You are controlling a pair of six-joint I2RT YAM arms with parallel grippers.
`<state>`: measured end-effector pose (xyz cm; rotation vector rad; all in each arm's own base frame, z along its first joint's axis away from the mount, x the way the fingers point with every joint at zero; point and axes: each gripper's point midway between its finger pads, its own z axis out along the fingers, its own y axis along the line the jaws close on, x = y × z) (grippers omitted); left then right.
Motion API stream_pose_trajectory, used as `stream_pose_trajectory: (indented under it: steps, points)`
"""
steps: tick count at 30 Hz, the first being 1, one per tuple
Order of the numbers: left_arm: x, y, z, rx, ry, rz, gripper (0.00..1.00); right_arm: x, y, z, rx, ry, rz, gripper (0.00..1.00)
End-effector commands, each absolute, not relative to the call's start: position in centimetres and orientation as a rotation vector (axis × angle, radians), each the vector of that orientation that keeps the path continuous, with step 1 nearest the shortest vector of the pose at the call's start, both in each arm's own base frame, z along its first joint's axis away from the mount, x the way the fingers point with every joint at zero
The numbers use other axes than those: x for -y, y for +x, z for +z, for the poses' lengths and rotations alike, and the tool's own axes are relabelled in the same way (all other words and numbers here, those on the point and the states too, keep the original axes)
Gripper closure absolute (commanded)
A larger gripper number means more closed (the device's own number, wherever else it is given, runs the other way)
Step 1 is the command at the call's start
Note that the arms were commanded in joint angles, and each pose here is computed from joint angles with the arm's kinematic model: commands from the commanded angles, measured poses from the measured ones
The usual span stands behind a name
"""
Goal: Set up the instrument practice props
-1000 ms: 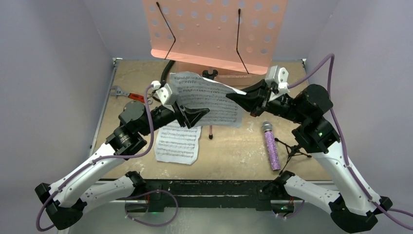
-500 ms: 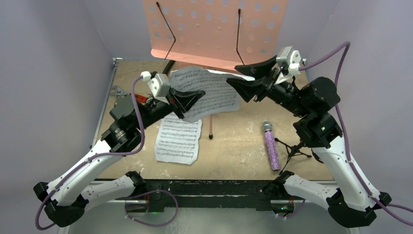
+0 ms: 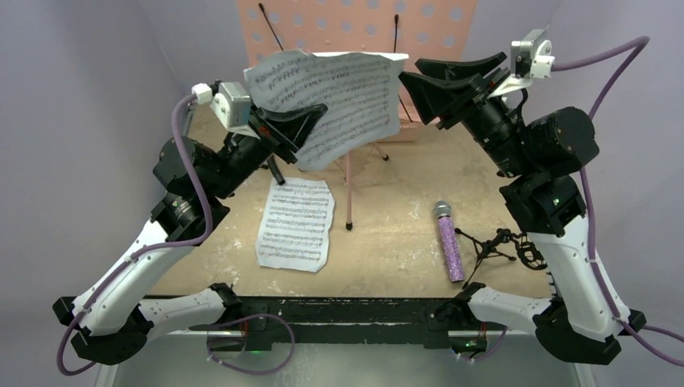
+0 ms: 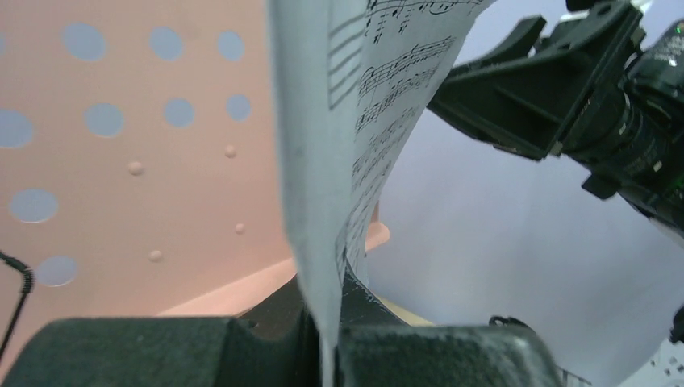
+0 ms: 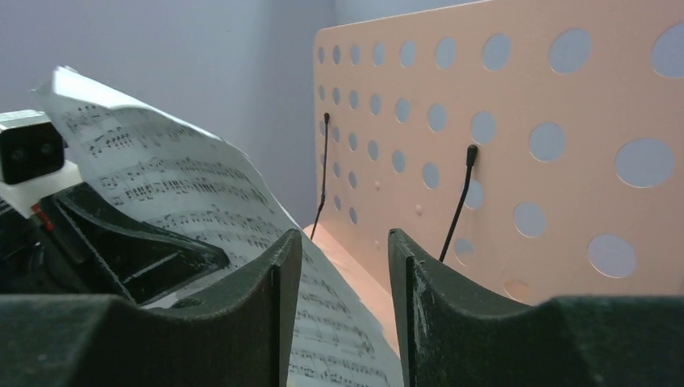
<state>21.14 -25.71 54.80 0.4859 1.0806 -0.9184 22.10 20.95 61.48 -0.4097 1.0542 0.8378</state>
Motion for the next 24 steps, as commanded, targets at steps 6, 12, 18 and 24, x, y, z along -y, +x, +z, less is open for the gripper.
stream_pose_trajectory:
  steps: [6,12,18,24]
  points:
    - [20.0,23.5,60.3,-1.077,0.133,-0.799,1.00,-21.0,25.5,60.3,-1.212,-0.268,0.816,0.60]
    - [19.7,24.5,60.7,-1.108,0.097,-0.752,1.00,-21.1,26.8,59.5,-1.253,-0.234,0.795,0.71]
    - [20.6,24.6,61.1,-1.102,0.141,-0.761,1.00,-21.6,28.0,58.8,-1.291,-0.206,0.789,0.75]
    - [21.2,24.5,61.7,-1.079,0.174,-0.769,1.00,-20.6,29.3,58.6,-1.305,-0.137,0.727,0.67]
